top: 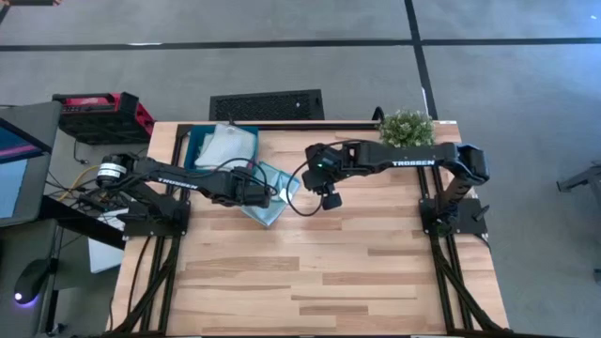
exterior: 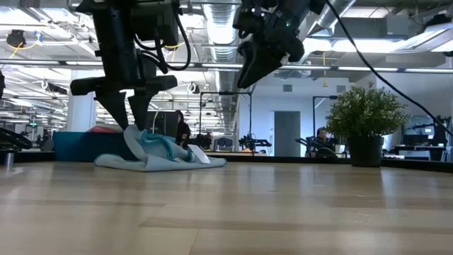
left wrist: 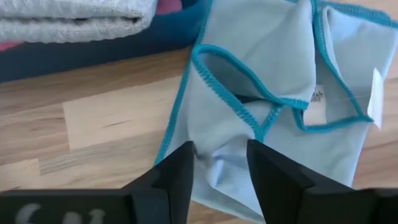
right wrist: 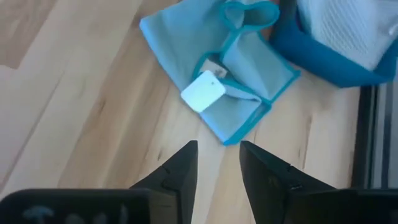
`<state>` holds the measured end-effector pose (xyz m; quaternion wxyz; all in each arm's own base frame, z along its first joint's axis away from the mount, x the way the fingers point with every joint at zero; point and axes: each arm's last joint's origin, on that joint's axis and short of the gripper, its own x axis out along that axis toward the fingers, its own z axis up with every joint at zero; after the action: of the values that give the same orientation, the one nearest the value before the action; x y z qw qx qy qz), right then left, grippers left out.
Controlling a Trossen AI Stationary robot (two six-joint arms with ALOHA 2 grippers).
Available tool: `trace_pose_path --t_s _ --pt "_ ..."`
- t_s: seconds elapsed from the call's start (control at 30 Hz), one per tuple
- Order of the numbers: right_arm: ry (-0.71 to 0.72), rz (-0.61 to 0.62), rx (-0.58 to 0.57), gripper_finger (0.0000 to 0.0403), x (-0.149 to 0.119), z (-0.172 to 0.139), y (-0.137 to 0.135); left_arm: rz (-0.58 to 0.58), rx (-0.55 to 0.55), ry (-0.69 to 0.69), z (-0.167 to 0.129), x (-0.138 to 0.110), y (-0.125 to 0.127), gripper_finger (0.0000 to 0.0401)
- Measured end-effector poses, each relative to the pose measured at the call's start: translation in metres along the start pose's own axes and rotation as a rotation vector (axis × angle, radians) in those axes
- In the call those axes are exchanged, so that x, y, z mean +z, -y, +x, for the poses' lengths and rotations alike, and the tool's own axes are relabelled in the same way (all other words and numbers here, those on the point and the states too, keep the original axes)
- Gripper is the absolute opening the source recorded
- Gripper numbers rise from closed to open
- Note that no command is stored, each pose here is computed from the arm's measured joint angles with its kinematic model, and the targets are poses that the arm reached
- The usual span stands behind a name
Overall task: Fold microfiber towels
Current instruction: Fold the blue cloth
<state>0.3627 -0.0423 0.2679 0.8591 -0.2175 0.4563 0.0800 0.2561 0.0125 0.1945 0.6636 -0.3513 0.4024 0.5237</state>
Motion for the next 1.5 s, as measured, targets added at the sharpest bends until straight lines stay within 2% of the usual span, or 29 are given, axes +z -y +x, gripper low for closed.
trace_pose_path --t_s 0.13,0.33,0.4,0.53,0.8,1.0,1.23,1.43,1.5 --pt "-0.003 -0.069 0.023 0.0141 -0.001 0.015 0.001 0.019 -0.006 -0.001 -0.009 0.002 0.003 0.0148" --pt "0.110 -0.133 -0.009 0.0140 0.009 0.040 0.006 0.045 0.021 -0.005 -0.031 0.009 0.003 0.0149" --pt "0.123 -0.178 0.017 0.0140 0.008 0.049 0.005 0.056 0.025 -0.007 -0.040 0.011 0.002 0.0149" --pt "0.201 -0.244 -0.003 0.0140 0.013 0.069 0.007 0.044 -0.015 0.025 -0.062 0.017 0.002 0.0149" --pt "0.186 -0.270 0.016 0.0140 0.006 0.112 0.001 0.013 -0.117 0.095 -0.096 0.026 -0.004 0.0149" --pt "0.200 -0.280 0.004 0.0140 0.003 0.132 0.000 0.016 -0.126 0.102 -0.100 0.028 -0.007 0.0149" --pt "0.212 -0.407 -0.007 0.0140 0.007 0.131 -0.005 0.023 -0.120 0.098 -0.099 0.027 -0.008 0.0149" --pt "0.191 -0.408 0.005 0.0140 0.001 0.145 -0.008 0.023 -0.120 0.097 -0.099 0.027 -0.008 0.0149" --pt "0.219 -0.410 -0.026 0.0140 0.003 0.153 -0.006 0.023 -0.120 0.096 -0.099 0.027 -0.008 0.0149"
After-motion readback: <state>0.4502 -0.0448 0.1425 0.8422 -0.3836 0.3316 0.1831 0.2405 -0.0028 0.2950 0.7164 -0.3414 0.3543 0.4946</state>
